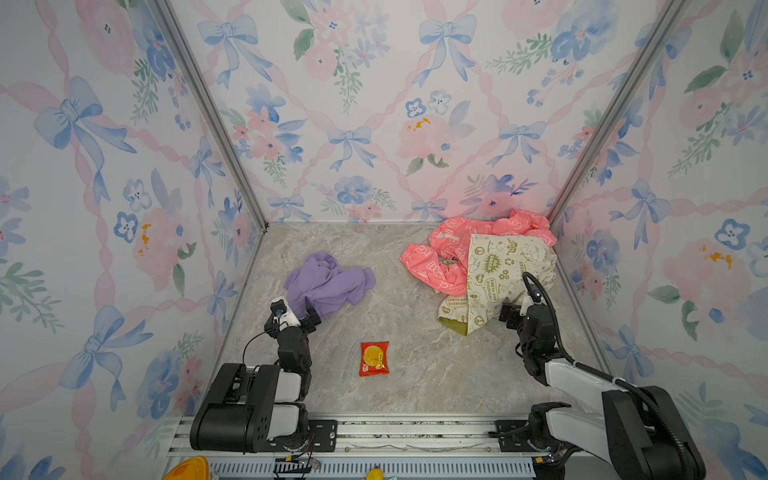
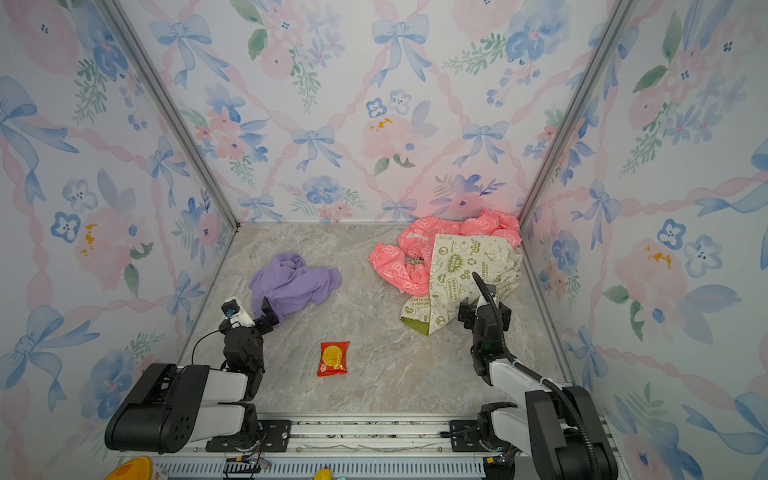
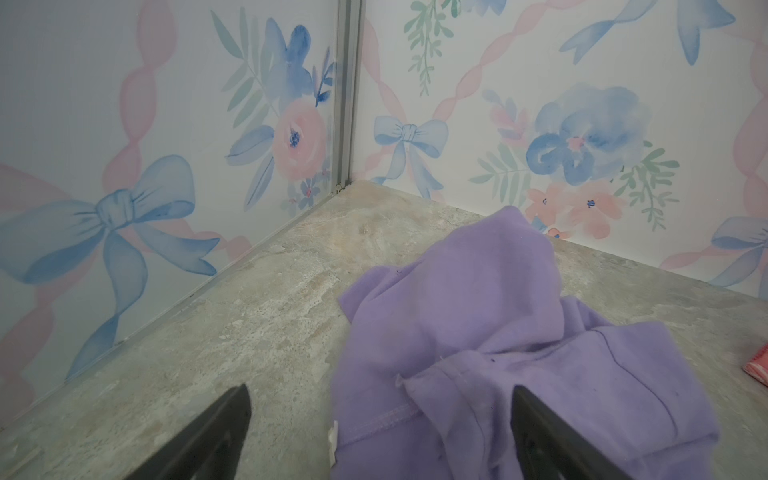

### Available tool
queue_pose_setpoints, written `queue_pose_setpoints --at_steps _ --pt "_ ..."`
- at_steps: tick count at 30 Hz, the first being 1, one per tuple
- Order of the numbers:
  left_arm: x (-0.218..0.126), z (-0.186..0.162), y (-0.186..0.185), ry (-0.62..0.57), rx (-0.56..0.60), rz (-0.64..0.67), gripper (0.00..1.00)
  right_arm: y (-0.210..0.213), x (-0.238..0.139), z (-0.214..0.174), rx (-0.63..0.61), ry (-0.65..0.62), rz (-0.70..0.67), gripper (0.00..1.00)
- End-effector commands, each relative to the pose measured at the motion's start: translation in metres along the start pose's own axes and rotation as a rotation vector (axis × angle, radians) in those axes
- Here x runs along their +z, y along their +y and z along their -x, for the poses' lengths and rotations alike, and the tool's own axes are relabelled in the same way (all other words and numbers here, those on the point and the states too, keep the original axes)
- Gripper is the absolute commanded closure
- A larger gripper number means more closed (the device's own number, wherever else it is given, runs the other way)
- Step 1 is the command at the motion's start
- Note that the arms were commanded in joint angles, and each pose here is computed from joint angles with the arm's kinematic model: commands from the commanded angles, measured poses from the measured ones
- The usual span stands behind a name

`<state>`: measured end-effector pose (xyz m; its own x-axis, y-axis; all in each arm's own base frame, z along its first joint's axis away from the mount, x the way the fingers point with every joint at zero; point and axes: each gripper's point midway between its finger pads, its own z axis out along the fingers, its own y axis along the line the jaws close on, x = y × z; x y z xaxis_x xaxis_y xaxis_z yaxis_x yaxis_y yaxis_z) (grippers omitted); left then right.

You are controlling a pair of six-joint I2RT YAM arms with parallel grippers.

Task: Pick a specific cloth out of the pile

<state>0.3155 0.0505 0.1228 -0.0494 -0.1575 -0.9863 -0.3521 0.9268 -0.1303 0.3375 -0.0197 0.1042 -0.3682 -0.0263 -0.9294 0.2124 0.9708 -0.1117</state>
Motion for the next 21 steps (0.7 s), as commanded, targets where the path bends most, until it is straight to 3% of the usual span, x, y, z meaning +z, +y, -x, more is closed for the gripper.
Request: queue_pose_setpoints --at_steps 1,8,10,21 --pt "0.009 0.025 -0.015 -0.095 0.001 -0.045 0.02 0.01 0.009 0.036 -0.003 -0.144 0.042 0.03" --pt "0.019 0.009 -0.042 -0.047 0.083 -0.157 0.02 0.034 0.036 0.022 -0.008 -0.164 0.133 0.03" --pt "0.021 0.009 -0.052 -0.056 0.118 -0.188 0.02 0.034 0.04 0.017 -0.021 -0.09 0.122 0.03" --pt "0.026 0.005 -0.049 -0.032 0.15 -0.09 0.02 0.029 0.05 0.018 -0.005 -0.066 0.082 0.03"
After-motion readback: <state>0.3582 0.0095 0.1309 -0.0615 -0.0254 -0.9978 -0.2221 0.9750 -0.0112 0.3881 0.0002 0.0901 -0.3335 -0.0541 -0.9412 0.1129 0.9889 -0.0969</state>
